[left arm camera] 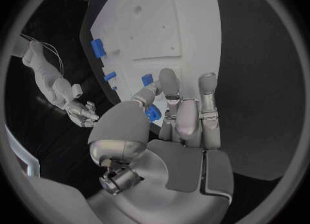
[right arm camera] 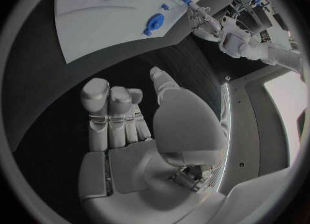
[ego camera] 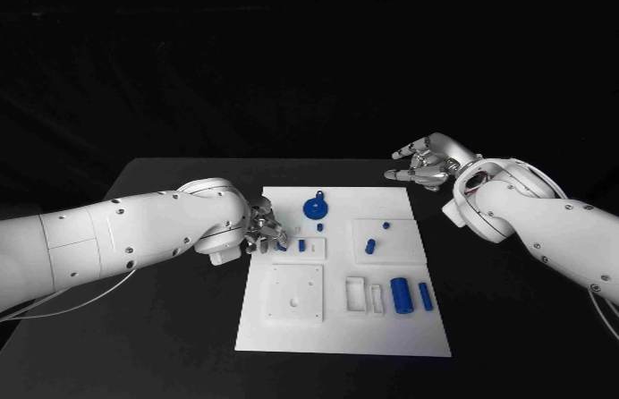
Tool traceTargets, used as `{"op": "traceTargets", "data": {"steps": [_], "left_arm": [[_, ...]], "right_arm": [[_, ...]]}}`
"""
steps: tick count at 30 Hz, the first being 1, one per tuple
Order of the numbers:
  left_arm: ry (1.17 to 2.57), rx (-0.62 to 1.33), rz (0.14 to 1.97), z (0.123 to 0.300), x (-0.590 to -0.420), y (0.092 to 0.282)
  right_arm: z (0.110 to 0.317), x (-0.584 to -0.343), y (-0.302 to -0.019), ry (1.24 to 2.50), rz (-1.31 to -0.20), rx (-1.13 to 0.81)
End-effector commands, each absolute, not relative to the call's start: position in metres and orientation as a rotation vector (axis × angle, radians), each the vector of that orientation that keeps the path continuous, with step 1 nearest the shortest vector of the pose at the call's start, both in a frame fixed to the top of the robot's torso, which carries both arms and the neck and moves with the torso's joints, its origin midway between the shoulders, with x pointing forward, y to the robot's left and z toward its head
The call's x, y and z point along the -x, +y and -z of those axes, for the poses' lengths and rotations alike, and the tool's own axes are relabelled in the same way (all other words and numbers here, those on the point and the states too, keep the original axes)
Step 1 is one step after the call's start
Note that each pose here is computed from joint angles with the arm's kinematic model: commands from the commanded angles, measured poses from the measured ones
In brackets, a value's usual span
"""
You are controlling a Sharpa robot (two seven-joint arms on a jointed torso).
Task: Assemble the parts on the task board
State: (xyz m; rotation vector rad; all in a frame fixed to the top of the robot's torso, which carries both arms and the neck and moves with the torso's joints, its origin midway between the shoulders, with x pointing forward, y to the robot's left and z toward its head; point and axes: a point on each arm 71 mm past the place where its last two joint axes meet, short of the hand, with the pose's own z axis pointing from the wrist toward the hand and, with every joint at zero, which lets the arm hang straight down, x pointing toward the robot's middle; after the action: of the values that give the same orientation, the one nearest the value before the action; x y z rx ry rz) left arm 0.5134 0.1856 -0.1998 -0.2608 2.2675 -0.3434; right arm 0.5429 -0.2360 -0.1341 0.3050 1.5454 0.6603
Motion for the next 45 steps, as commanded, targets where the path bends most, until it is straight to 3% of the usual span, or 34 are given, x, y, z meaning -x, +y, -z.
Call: {"op": "traceTargets", "data": {"steps": [1, 45], "left_arm": [[2.308, 0.224, 0.365, 0.2076, -0.5073, 0.1760], [2.309, 0.162, 0.371, 0.2070, -0.5063, 0.1674]], "right_arm": [[0.1345, -0.5426, -0.2345, 1.553, -0.667, -0.291], [0.1363, -0.5422, -0.2356, 1.554, -0.666, -0.293]]}}
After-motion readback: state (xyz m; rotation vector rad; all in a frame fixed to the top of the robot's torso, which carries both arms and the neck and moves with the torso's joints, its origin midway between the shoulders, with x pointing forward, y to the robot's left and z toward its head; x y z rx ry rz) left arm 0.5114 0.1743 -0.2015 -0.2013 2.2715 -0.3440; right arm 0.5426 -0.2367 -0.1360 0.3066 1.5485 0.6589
